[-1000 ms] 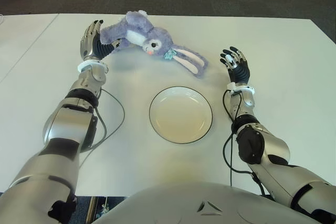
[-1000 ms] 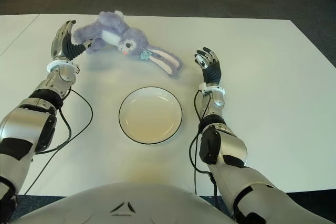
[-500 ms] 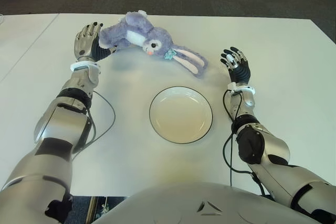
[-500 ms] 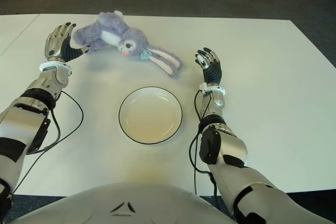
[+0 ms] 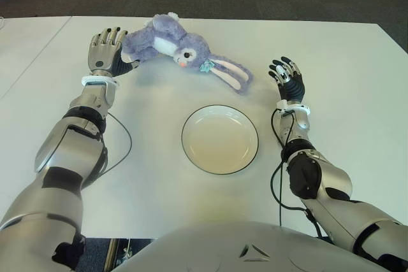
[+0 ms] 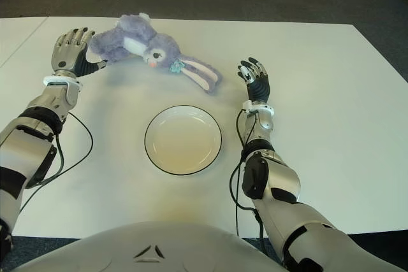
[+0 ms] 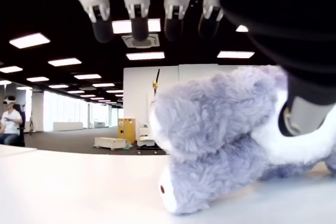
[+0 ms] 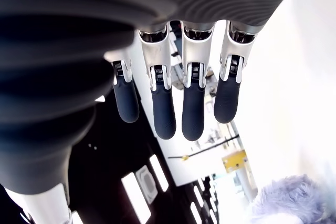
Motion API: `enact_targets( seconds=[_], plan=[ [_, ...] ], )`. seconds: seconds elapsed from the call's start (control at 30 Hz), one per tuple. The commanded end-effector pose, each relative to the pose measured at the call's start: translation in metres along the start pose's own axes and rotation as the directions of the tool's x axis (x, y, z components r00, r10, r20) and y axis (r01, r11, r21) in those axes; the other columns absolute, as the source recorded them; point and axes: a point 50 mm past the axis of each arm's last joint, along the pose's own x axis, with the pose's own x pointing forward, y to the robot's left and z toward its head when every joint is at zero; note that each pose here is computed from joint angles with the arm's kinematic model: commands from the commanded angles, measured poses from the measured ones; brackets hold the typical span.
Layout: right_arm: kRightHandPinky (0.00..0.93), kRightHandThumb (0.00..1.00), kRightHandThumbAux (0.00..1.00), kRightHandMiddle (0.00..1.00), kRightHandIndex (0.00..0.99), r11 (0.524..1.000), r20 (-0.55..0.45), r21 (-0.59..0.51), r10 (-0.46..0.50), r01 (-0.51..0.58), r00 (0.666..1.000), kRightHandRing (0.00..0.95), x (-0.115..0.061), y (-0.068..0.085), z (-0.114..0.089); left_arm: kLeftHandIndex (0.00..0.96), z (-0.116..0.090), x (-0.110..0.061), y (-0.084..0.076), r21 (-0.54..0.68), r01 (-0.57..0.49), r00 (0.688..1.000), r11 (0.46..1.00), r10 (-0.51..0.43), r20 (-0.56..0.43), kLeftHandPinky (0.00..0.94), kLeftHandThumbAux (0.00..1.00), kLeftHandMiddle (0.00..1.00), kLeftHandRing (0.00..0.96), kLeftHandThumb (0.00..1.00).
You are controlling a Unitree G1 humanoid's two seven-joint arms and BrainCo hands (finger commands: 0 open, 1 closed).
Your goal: Put the doll into the plate.
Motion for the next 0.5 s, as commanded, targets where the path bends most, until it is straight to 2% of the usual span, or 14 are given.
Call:
enact_targets(
  seconds=[0.03, 0.2, 0.3, 0.5],
  plan=[
    [0.271, 0.072, 0.741, 0.323, 0.250, 0.973, -0.459, 0.097, -0.144, 0.211, 0.877, 0.309, -0.084, -0.024, -0.096, 0.000, 0.002, 0.000, -0.001, 0.084, 0.025, 0.998, 0.996, -0.030, 0.055, 0.000, 0.459, 0.000, 0.000, 0.216],
    [0.277, 0.061, 0.745, 0.322, 0.250, 0.972, -0.459, 0.100, -0.144, 0.213, 0.876, 0.311, -0.084, -0.024, -0.096, 0.000, 0.008, 0.003, -0.001, 0.108, 0.050, 0.994, 0.993, -0.060, 0.087, 0.000, 0.458, 0.000, 0.000, 0.208],
    [0.293, 0.056, 0.740, 0.324, 0.250, 0.972, -0.460, 0.099, -0.146, 0.214, 0.876, 0.317, -0.083, -0.024, -0.096, 0.000, 0.016, 0.009, 0.001, 0.176, 0.074, 0.985, 0.982, -0.100, 0.141, 0.000, 0.458, 0.000, 0.000, 0.196],
    [0.284, 0.057, 0.727, 0.323, 0.241, 0.972, -0.464, 0.095, -0.146, 0.213, 0.874, 0.316, -0.084, -0.024, -0.097, 0.000, 0.025, 0.014, 0.004, 0.269, 0.054, 0.974, 0.962, -0.110, 0.198, 0.000, 0.456, 0.000, 0.000, 0.190]
  ],
)
